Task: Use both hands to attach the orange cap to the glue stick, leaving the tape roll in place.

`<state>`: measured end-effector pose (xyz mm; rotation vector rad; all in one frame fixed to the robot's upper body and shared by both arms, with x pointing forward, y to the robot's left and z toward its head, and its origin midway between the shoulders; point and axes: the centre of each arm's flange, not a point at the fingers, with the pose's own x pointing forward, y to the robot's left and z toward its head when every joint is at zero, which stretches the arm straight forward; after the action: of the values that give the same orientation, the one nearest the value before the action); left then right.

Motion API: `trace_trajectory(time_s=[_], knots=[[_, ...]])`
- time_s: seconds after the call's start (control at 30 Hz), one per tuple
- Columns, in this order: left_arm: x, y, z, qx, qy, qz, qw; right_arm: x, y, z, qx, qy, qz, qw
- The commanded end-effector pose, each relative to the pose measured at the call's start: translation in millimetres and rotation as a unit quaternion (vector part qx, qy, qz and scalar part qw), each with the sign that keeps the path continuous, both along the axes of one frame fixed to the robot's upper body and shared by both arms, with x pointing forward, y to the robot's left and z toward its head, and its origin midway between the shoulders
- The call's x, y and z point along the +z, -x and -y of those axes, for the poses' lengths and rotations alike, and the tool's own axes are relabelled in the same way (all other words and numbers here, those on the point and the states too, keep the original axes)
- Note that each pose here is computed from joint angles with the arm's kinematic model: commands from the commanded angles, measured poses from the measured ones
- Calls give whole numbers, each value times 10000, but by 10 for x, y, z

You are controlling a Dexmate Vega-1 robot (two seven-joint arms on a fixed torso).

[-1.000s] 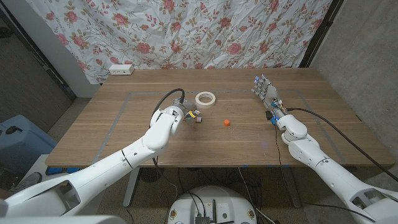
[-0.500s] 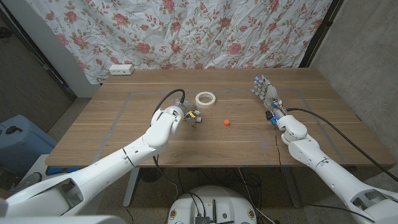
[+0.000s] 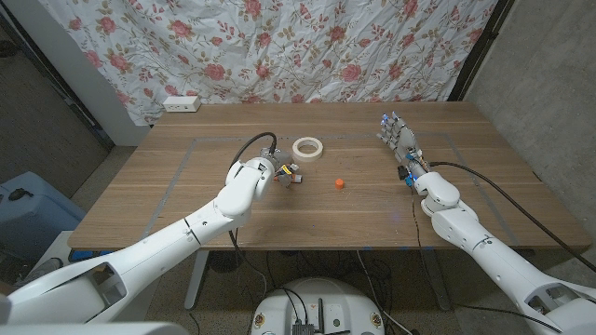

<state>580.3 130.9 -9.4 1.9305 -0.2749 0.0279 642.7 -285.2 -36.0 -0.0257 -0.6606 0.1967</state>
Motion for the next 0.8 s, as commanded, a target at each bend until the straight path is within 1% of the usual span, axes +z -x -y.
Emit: trace_trajectory(time_s=[0.03, 0.43, 0.8], knots=[[6, -26, -2, -104, 60, 44, 9999, 1, -38, -7, -10, -27, -18, 10000], [9, -60, 19, -264, 238, 76, 9993, 19, -82, -17, -9, -44, -31, 10000], [5, -100, 9, -320, 324, 48, 9990, 20, -83, -23, -60, -62, -28, 10000]])
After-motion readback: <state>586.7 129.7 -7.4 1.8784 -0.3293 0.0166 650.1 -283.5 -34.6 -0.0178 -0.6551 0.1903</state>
